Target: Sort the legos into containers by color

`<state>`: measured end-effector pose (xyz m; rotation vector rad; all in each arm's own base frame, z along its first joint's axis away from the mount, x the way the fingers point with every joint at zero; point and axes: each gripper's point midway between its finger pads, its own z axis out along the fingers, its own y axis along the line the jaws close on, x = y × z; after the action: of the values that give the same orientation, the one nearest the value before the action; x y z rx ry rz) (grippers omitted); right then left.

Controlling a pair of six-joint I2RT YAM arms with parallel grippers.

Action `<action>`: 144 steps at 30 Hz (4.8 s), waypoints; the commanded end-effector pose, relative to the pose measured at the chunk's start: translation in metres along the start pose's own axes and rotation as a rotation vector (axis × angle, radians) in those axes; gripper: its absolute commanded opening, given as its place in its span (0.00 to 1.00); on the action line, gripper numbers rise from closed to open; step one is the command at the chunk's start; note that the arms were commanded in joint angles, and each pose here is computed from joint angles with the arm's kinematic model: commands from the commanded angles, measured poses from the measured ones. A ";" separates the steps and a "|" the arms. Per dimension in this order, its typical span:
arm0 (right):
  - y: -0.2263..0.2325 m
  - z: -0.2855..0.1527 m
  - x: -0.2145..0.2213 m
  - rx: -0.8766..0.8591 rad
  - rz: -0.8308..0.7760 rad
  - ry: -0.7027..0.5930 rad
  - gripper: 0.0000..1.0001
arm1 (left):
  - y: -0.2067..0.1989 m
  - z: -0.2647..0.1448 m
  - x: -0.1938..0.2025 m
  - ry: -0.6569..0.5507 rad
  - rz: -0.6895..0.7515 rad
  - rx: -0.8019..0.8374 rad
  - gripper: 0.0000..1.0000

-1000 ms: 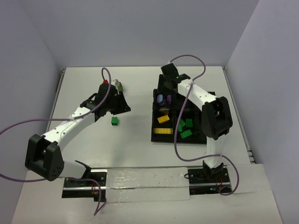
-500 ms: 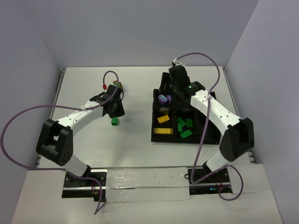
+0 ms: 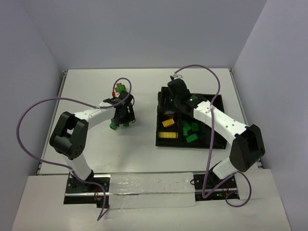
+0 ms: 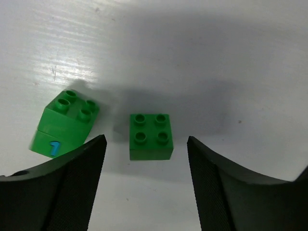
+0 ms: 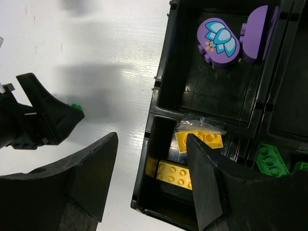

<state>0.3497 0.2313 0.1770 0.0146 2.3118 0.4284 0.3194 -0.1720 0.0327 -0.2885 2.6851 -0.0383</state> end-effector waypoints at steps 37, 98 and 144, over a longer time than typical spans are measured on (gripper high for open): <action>0.164 0.131 0.093 0.021 -0.206 0.195 0.82 | 0.133 -0.108 -0.073 -0.214 -0.337 -0.085 0.95; -0.170 0.056 -0.037 0.398 0.277 -0.070 0.11 | 0.097 -0.077 -0.052 -0.096 -0.178 0.074 0.99; -0.173 -0.026 -0.025 0.369 0.239 -0.147 0.11 | 0.070 -0.037 -0.035 -0.036 0.015 -0.051 0.99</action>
<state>0.3928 0.0649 0.1496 0.5105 2.2329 0.1211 0.3035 -0.0931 0.0685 -0.3098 2.7029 0.0394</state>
